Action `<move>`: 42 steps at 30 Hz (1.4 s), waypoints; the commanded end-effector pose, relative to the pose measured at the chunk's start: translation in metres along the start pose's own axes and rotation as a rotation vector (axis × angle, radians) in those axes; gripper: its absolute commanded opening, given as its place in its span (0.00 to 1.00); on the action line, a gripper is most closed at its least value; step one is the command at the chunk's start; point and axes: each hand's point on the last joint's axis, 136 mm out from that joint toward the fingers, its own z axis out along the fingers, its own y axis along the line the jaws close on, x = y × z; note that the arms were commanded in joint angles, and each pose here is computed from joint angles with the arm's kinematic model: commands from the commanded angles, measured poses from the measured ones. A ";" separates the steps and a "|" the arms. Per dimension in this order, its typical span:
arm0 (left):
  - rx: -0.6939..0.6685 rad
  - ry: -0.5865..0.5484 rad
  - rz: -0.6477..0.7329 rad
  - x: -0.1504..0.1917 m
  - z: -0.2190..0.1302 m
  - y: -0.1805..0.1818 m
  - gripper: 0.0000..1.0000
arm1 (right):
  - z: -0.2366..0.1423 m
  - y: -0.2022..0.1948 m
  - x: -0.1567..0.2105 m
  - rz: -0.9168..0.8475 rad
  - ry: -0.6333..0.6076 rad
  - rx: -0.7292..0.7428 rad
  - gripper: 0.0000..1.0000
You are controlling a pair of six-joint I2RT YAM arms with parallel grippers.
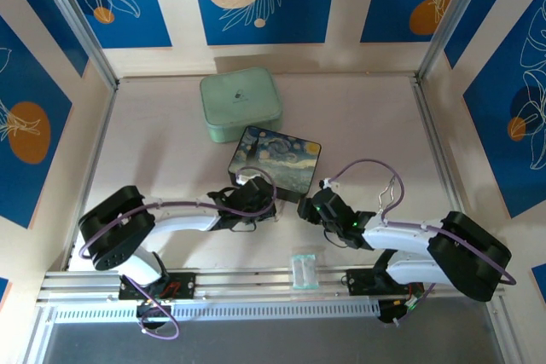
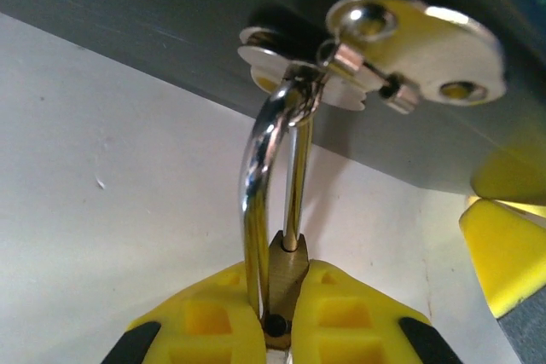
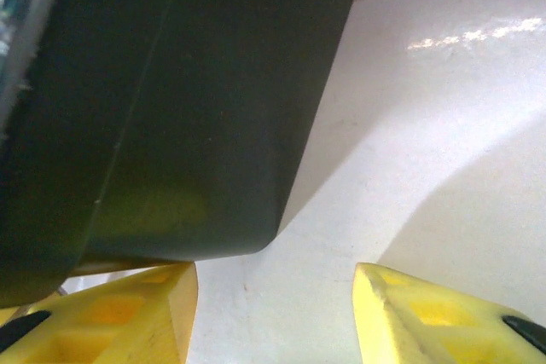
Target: Unlock a padlock with a key
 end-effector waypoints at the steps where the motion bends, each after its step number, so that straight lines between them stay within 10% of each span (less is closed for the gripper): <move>1: -0.205 0.012 0.085 0.007 0.008 0.046 0.09 | 0.001 -0.001 -0.009 0.017 -0.031 0.024 0.52; 18: -0.240 -0.049 0.164 -0.010 0.015 0.035 0.24 | 0.003 -0.004 -0.006 0.015 -0.015 0.028 0.51; 42: -0.547 0.068 0.363 -0.005 -0.023 0.078 0.09 | -0.001 -0.008 -0.008 0.005 -0.017 0.040 0.51</move>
